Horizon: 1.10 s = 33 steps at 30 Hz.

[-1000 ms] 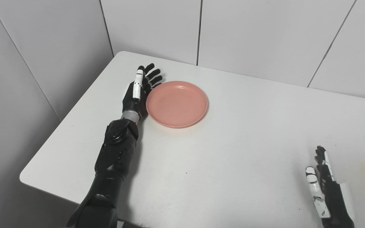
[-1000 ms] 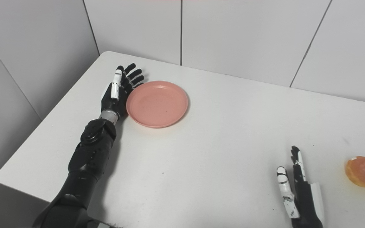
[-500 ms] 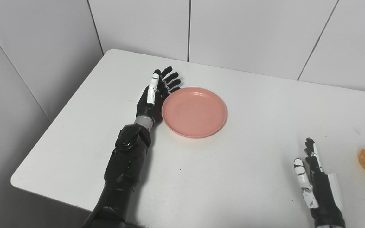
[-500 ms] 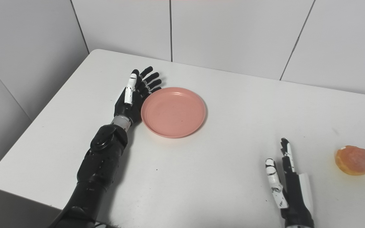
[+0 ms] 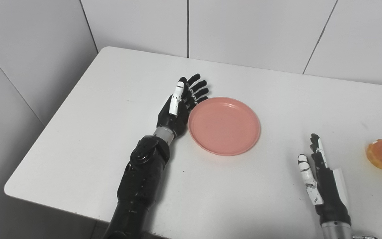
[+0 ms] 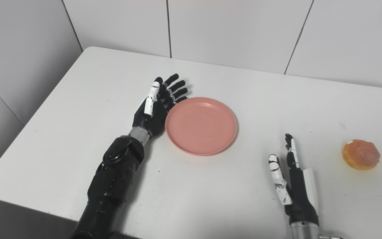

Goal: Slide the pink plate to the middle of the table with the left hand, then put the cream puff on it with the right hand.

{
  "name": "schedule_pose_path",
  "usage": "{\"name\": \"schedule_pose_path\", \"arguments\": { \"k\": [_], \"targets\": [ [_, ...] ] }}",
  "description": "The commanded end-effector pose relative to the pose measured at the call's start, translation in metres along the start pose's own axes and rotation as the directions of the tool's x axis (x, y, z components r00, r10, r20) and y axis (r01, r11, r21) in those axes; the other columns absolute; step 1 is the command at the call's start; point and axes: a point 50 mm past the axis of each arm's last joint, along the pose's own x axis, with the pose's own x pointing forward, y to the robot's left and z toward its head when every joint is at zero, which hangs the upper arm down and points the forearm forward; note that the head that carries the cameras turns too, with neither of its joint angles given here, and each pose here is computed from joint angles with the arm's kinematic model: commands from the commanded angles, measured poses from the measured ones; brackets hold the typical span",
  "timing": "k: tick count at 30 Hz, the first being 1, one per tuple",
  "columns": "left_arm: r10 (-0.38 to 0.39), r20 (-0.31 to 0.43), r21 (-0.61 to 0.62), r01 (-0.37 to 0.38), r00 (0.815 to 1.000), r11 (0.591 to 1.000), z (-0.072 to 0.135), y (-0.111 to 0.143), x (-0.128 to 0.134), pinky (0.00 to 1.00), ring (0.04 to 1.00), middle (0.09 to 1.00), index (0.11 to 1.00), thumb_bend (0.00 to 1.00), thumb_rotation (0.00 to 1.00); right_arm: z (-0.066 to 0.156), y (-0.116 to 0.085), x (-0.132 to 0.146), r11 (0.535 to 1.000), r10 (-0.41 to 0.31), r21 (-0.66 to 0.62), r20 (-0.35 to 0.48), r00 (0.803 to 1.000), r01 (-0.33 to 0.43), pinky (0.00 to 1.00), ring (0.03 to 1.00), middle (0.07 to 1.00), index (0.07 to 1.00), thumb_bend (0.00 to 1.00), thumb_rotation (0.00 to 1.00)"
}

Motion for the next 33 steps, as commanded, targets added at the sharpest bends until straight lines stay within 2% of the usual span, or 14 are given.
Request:
{"name": "schedule_pose_path", "arguments": {
  "k": [1,9,18,26,33],
  "targets": [
    [-0.014,-0.049,-0.014,0.013,0.999,1.0,-0.008,-0.01,-0.006,0.81,0.831,0.841,0.848,0.41,1.0,0.007,0.004,0.002,1.0,0.008,0.017,0.013,1.0,-0.008,0.97,0.994,1.0,1.0,0.27,1.0],
    [-0.075,-0.061,-0.02,0.074,0.995,0.997,-0.009,-0.038,-0.02,0.83,0.85,0.859,0.86,0.4,1.0,0.011,0.01,0.005,1.0,0.007,-0.003,0.028,1.0,-0.007,0.96,0.989,1.0,0.999,0.25,1.0],
    [-0.123,-0.058,-0.022,0.122,0.991,0.992,-0.005,-0.048,-0.033,0.85,0.861,0.865,0.863,0.41,1.0,0.014,0.015,0.005,1.0,0.002,0.014,0.004,1.0,-0.002,0.96,0.983,0.999,1.0,0.26,1.0],
    [-0.12,-0.069,-0.009,0.119,0.99,0.993,-0.011,-0.049,-0.034,0.86,0.868,0.868,0.863,0.41,1.0,0.015,0.01,0.007,1.0,-0.021,-0.001,0.006,1.0,0.021,0.95,0.982,0.997,0.998,0.26,1.0],
    [-0.1,-0.045,0.001,0.1,0.994,0.995,-0.015,-0.05,-0.031,0.87,0.882,0.883,0.884,0.41,1.0,0.019,0.0,0.012,0.999,-0.042,-0.009,0.017,0.999,0.042,0.96,0.99,1.0,1.0,0.26,1.0]
  ]
}}
